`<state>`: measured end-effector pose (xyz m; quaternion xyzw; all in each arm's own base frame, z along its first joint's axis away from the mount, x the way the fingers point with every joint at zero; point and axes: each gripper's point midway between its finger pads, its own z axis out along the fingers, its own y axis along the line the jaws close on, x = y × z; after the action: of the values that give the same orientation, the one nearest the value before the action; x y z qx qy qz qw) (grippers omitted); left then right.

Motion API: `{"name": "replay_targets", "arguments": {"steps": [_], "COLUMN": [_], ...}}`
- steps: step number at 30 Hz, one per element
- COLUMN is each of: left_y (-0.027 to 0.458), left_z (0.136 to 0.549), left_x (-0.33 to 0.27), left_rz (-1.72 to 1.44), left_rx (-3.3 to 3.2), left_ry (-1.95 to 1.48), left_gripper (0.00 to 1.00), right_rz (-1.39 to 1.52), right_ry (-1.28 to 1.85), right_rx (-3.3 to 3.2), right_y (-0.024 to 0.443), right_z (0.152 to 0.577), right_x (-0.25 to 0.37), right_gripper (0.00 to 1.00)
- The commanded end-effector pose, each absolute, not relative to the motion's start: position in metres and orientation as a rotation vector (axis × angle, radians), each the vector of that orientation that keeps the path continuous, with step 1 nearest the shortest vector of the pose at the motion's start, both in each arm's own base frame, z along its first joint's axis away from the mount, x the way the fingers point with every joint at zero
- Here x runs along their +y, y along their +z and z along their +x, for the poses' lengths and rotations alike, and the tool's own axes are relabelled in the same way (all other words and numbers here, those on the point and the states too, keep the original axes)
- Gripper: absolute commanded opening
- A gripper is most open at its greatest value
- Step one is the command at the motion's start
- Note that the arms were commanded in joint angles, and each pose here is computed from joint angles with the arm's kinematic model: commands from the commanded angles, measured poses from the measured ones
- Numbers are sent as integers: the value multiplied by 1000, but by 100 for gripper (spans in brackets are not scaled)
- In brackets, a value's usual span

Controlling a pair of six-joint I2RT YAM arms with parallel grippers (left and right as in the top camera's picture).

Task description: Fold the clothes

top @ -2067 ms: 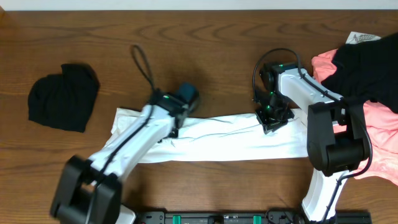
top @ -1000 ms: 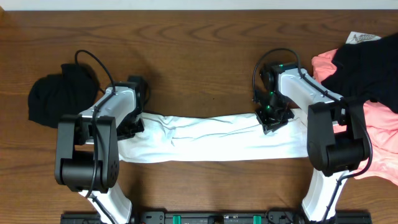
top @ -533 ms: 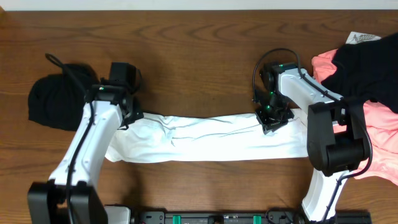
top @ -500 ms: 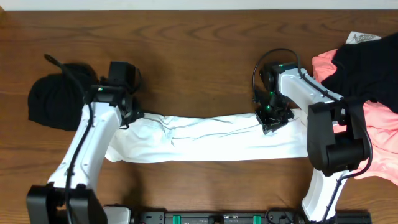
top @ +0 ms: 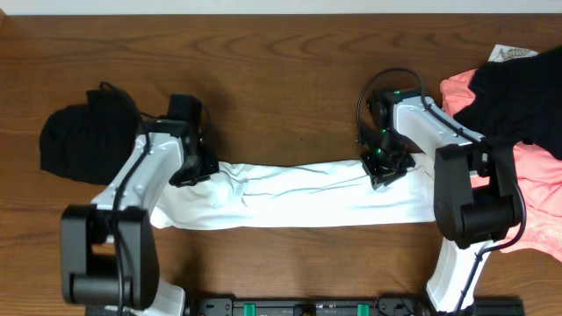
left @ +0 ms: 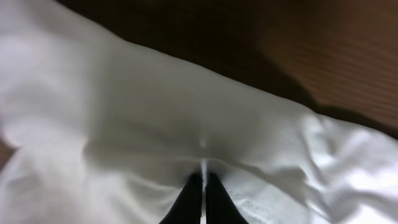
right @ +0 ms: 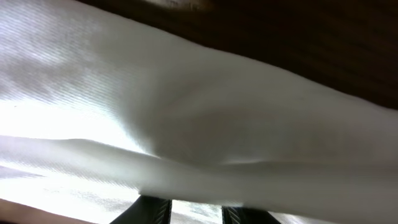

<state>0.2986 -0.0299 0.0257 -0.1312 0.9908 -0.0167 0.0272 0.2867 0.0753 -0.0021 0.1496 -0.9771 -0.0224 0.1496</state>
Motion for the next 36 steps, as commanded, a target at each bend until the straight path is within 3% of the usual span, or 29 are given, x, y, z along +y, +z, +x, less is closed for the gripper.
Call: {"name": "replay_targets", "arguments": {"steps": [1,8,31,36], "left_y": [2,-27,-27,-27], "left_z": [288,272,268,268], "left_x": [-21,3,23,23], "left_rz": [-381,-469,-634,-634], "left_rx": [3140,3237,3232,3233], "left_ry": [49,165,99,96], "left_gripper": [6,6,6,6], "right_rz": [398,339,167,201], "right_ry": [-45,-55,-91,-195], "right_rx": [-2806,-2818,-2838,-2884], "right_y": [-6,-6,-6,22], "right_z": [285,289,294,312], "right_x": [66,54,20,37], "right_gripper": [26,27,26,27]}}
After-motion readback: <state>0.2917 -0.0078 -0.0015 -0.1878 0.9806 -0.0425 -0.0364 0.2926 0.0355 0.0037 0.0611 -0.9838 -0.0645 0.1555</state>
